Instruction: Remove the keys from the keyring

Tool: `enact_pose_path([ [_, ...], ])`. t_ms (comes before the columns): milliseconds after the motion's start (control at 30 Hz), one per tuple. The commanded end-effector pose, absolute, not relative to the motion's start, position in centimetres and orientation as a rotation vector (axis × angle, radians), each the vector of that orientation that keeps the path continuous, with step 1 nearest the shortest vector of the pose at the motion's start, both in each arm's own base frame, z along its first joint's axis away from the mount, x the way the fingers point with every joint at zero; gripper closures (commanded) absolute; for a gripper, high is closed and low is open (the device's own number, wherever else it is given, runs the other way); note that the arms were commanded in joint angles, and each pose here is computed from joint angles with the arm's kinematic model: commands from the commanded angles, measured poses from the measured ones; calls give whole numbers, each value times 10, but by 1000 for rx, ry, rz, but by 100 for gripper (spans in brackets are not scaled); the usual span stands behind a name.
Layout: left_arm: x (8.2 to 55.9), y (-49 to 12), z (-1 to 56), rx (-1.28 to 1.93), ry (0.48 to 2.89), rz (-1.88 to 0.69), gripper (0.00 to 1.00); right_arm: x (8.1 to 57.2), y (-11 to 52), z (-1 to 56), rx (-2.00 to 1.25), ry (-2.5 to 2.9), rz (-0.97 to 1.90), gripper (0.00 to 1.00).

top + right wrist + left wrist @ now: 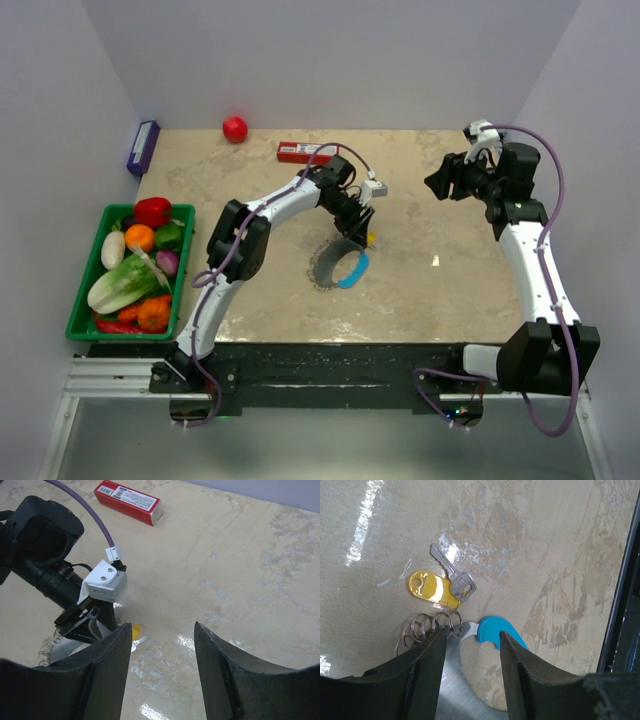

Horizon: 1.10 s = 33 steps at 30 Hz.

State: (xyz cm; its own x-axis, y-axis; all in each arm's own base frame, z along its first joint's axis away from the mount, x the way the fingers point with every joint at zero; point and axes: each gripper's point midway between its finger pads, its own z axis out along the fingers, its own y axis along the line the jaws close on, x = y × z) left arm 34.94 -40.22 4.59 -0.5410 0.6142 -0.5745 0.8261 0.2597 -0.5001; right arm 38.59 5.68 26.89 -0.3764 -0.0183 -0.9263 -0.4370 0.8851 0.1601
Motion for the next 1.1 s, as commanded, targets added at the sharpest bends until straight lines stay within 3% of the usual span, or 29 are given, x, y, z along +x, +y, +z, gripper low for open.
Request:
enact_pose_path([
  [0,347,-407,42,1344,2267,-1156,48,387,58,281,-346,1869,464,43],
  [633,343,-403,29,1375,2302,-1083,49,386,59,282,-350,1867,470,43],
  [1067,344,-405,28,1378,2298,-1075,61,386,60,282,-350,1867,476,44],
])
